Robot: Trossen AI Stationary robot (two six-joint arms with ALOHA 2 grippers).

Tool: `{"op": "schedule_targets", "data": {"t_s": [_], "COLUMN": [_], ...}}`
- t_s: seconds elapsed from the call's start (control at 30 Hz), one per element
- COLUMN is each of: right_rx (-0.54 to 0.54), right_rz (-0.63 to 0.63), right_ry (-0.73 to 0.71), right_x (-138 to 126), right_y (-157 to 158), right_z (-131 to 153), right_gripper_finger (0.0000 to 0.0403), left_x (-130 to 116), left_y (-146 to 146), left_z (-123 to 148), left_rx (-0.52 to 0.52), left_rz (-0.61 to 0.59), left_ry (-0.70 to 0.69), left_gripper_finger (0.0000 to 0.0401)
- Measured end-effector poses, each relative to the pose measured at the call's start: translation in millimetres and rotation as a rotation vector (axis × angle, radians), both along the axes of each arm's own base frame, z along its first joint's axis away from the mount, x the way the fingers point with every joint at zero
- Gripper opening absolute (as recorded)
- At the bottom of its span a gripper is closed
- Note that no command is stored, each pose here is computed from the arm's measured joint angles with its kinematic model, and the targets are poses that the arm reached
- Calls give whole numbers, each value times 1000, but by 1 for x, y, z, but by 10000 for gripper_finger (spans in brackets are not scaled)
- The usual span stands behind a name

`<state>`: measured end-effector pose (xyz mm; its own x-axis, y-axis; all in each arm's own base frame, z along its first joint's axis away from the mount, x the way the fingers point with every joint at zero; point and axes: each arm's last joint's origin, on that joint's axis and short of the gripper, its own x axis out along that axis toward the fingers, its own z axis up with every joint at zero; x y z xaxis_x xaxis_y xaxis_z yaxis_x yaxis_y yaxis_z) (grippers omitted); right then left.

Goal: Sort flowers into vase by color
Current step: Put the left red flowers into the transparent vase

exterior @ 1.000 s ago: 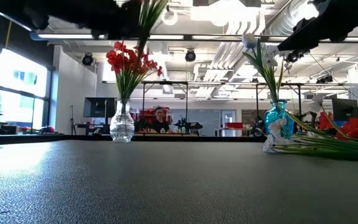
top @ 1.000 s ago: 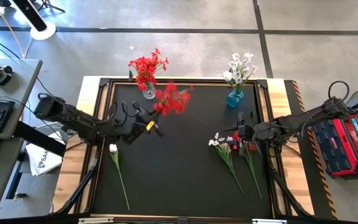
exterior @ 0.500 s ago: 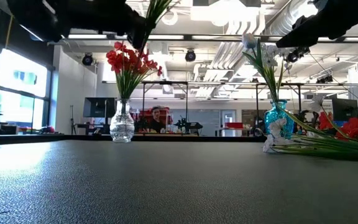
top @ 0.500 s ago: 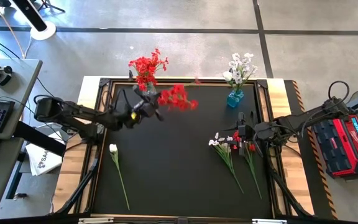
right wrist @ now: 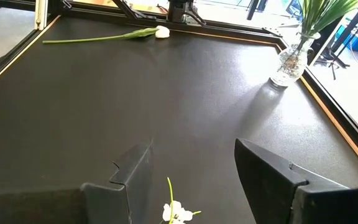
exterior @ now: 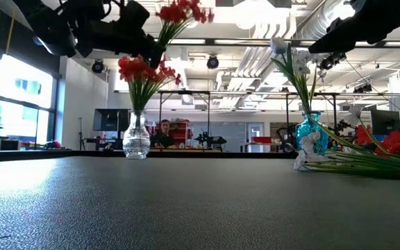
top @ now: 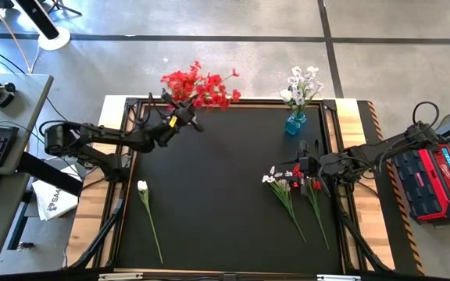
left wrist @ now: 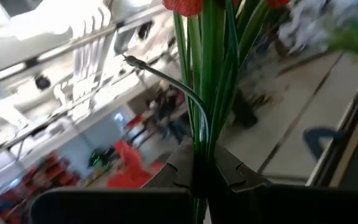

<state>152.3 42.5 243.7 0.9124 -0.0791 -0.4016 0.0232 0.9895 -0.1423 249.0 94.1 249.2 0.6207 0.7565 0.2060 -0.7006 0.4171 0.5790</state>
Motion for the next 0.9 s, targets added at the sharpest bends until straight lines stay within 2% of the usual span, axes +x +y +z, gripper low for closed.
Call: {"op": "schedule_targets", "data": {"t_s": [0.17, 0.27, 0.7, 0.9], "right_rx": [4, 9, 10, 10], "right_rz": [0, 0, 0, 0], "right_ry": [-10, -23, -28, -28], "right_x": [0, 1, 1, 1], "right_y": [0, 0, 0, 0], "right_z": [1, 2, 3, 3], "right_gripper_finger": [197, 197, 197, 197], "left_x": [0, 0, -7, -11], "left_y": [3, 5, 18, 23], "left_z": [-8, -10, -14, -18], "left_rx": [-53, -95, -303, -382], "left_rz": [16, 21, 136, 204], "left_ry": [55, 32, -211, -306], "left_gripper_finger": [0, 0, 2, 19]}}
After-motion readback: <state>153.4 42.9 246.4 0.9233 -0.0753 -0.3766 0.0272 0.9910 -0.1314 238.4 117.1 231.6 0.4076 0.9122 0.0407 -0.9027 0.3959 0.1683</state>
